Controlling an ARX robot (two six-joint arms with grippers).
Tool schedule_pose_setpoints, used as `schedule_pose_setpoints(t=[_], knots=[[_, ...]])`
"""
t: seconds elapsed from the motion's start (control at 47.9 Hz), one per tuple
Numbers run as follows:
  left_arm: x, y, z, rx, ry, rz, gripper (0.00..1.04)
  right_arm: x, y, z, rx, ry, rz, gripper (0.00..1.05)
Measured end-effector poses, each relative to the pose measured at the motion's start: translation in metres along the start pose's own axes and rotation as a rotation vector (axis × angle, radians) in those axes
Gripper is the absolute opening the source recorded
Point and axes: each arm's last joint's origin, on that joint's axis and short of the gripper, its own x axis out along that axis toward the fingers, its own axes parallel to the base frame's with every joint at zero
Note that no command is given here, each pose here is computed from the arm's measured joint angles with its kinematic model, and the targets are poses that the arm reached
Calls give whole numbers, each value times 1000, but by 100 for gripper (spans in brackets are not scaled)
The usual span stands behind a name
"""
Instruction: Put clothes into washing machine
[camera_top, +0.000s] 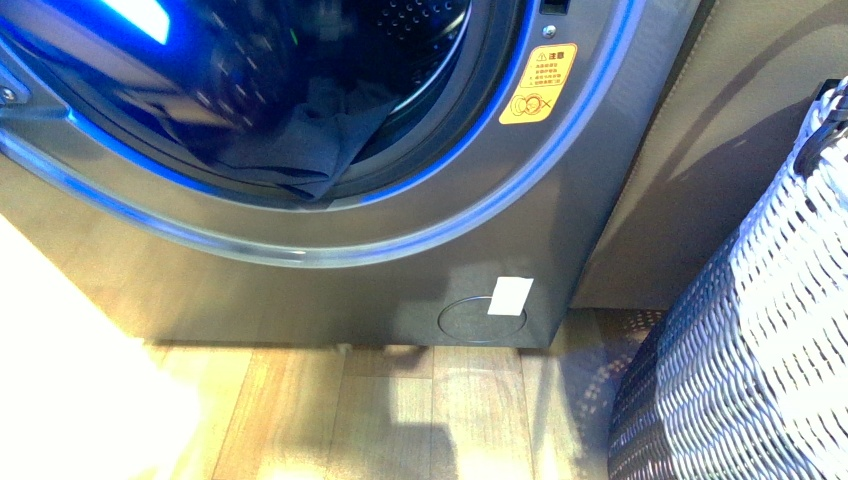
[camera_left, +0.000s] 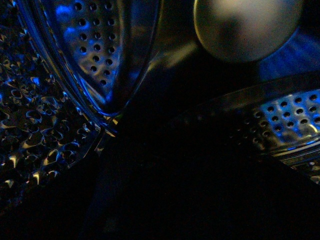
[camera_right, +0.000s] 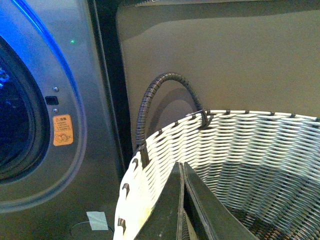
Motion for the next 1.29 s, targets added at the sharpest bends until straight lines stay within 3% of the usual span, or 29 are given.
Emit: schedule_pose_setpoints(t=[0.376, 0.606, 0.835, 1.295], knots=[[-65, 11, -9, -23, 26, -36, 98, 0, 0, 0, 0, 0, 0, 2], [-112, 27, 20, -54, -24, -81, 98, 0, 0, 0, 0, 0, 0, 2], [-161, 39, 30, -49, 29, -168, 98, 0, 0, 0, 0, 0, 0, 2], [-219, 56, 78, -44, 95, -304, 98, 0, 0, 0, 0, 0, 0, 2]])
